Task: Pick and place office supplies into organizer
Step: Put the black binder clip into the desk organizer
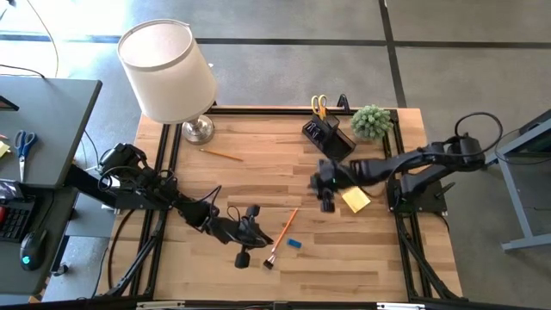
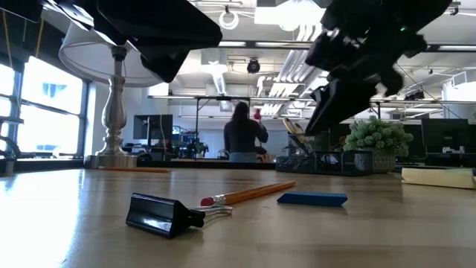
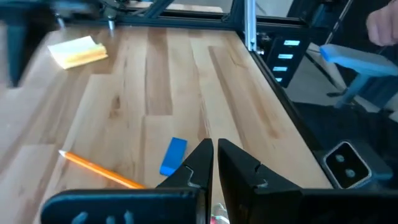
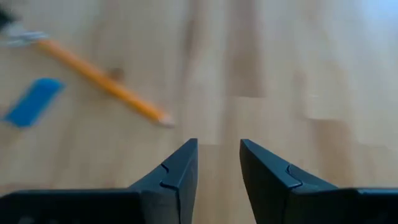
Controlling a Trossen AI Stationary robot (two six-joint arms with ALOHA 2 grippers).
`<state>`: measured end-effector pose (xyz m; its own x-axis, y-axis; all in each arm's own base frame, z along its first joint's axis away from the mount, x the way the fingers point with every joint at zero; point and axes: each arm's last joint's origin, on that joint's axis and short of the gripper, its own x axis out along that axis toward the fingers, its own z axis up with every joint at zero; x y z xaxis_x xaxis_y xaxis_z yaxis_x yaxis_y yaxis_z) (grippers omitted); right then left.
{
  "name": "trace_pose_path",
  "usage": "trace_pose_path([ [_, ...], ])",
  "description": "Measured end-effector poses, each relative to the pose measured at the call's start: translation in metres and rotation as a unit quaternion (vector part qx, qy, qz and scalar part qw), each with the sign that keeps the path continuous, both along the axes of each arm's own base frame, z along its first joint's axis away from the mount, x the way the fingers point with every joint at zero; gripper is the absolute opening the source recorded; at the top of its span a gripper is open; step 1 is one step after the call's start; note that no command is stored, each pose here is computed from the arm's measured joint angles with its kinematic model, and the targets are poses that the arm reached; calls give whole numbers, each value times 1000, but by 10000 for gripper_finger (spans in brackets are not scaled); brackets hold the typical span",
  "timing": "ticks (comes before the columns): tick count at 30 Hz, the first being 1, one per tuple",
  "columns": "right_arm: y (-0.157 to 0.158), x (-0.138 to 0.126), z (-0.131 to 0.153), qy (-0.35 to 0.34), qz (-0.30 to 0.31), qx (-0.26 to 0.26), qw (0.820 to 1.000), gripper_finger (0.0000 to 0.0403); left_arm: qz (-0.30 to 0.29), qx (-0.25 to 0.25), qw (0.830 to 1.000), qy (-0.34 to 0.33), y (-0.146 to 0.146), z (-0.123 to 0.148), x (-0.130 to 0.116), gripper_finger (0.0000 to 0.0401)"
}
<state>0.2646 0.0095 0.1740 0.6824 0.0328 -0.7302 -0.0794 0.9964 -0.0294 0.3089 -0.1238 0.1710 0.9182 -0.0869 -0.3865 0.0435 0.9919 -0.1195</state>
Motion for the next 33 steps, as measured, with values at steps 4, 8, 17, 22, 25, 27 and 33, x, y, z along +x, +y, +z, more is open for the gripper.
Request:
trace_pose_path([
  [4, 29, -3, 0, -1, 62, -5, 998, 113, 13, -25, 1000, 12, 2, 0, 1, 25],
  [8, 48, -1, 5, -41, 118, -22, 992, 115, 22, -44, 997, 61, -2, 9, 9, 81],
  [17, 76, 1, 10, -90, 188, 12, 978, 147, 106, -129, 967, 191, -6, 35, 16, 231],
  [22, 101, -4, -3, -70, 205, -5, 976, 192, 165, -200, 937, 236, -7, 19, 17, 258],
  [25, 113, -9, -11, -55, 205, -32, 977, 212, 184, -243, 916, 261, -10, 6, 20, 259],
  [27, 119, -12, -16, -43, 205, -55, 976, 219, 187, -276, 904, 268, -12, 1, 23, 259],
  [33, 125, -17, -27, -23, 200, -124, 972, 218, 204, -306, 887, 278, -24, 8, 34, 248],
])
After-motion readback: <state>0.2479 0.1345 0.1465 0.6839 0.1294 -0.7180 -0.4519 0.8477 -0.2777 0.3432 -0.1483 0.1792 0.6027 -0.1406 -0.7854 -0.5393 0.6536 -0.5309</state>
